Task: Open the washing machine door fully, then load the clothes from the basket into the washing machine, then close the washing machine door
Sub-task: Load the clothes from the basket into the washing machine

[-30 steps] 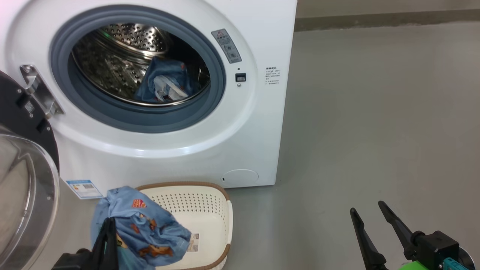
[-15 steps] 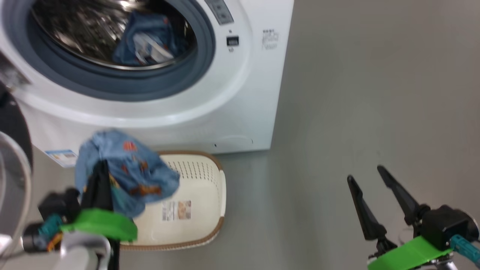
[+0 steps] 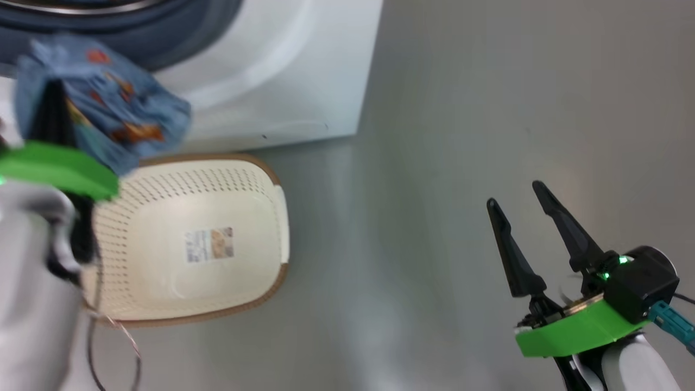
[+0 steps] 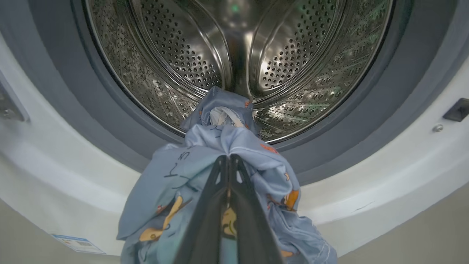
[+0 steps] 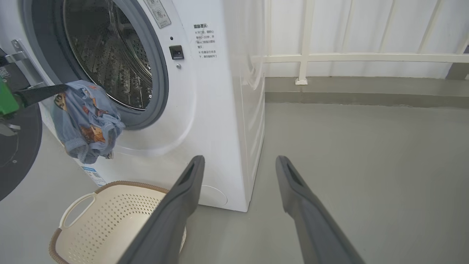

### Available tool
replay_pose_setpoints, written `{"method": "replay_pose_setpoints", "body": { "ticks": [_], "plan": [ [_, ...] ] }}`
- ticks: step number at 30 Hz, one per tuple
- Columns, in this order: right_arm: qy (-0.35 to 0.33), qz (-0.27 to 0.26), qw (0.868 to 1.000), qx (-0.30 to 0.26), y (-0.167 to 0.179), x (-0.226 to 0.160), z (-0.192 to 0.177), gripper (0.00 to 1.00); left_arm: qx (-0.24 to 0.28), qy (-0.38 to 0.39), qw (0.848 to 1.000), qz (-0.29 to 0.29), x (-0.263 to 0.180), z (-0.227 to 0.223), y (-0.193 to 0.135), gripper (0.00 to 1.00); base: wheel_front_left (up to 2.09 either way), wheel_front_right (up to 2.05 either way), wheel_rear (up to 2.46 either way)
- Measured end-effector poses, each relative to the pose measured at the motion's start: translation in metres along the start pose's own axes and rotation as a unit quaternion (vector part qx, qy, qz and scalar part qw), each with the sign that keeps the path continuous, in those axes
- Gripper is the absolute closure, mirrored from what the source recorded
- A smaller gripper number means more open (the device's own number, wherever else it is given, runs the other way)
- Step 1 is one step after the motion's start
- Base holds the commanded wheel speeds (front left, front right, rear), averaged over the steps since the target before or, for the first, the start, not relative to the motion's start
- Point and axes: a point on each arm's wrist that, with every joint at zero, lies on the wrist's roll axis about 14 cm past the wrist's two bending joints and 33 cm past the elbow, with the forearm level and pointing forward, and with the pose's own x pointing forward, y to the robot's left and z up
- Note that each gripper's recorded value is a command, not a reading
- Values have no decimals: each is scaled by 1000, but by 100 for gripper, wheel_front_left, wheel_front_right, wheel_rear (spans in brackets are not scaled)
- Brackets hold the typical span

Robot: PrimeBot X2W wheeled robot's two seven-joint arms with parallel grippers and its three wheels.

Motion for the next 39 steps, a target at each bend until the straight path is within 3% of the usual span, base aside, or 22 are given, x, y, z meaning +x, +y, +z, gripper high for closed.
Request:
{"method": "replay_pose_setpoints", "body": {
  "ticks": [16,24,32,36,39],
  "plan": [
    [53,-63,996,21,-41,-2,-57,0,11,104,994,-15,136,-15,5,100,0,0,0],
    [72,-92,993,23,-56,-14,-69,0,35,46,998,-11,175,19,0,100,0,0,0],
    [87,-109,990,18,-67,-16,-79,0,56,-86,995,-11,202,72,-8,100,0,0,0],
    [88,-113,990,19,-69,-15,-81,0,51,-106,993,-3,208,70,-4,100,0,0,0],
    [84,-112,990,19,-70,-11,-79,0,50,-71,996,8,212,46,6,100,0,0,0]
  ]
}}
